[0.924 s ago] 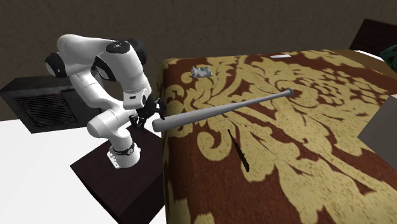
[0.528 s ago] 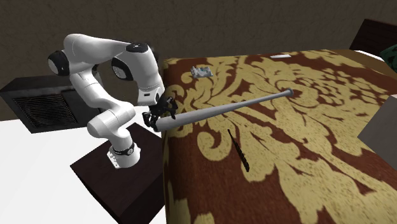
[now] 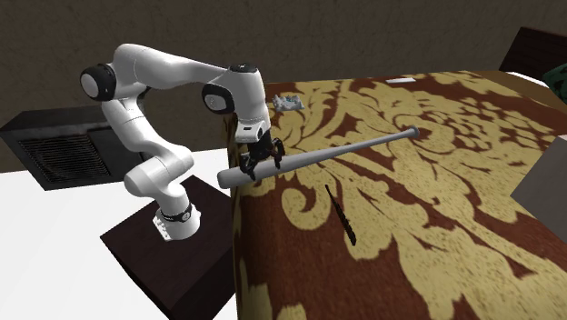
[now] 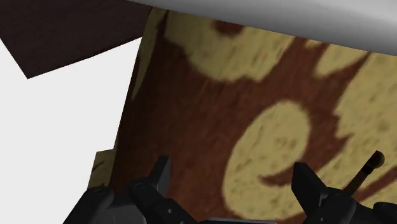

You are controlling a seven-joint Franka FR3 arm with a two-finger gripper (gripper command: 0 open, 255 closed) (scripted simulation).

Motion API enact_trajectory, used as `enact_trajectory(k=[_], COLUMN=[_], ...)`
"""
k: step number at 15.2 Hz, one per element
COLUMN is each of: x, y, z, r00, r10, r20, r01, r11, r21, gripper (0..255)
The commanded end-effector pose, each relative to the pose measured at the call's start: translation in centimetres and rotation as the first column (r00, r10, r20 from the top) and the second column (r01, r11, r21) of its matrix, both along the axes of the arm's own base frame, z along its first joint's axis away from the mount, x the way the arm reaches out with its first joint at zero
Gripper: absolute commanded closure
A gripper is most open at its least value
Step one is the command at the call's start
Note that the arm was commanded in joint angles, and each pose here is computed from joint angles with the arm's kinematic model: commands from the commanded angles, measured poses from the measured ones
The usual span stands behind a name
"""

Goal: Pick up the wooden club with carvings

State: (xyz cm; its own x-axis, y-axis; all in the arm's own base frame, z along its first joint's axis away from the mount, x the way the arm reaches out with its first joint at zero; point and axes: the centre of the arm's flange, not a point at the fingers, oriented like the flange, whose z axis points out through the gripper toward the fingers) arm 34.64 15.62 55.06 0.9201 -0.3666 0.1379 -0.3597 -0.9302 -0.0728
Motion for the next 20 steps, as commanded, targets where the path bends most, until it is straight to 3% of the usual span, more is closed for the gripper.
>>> enact_trajectory(k=[1, 8, 15, 17, 20], x=[1.0, 6.0, 12.1, 14.1, 14.5], y=[2.7, 10.9, 18.0, 19.8, 20.2], z=[-0.8, -4.0, -7.5, -8.5, -9.7], r00=[0.999, 0.981, 0.94, 0.925, 0.921], r10=[-0.045, -0.189, -0.326, -0.364, -0.372], r20=[0.012, 0.052, 0.099, 0.113, 0.116], r01=[0.045, 0.192, 0.336, 0.376, 0.385], r11=[0.999, 0.979, 0.935, 0.919, 0.915], r21=[-0.014, -0.065, -0.11, -0.122, -0.124], gripper=[0, 0, 0, 0, 0])
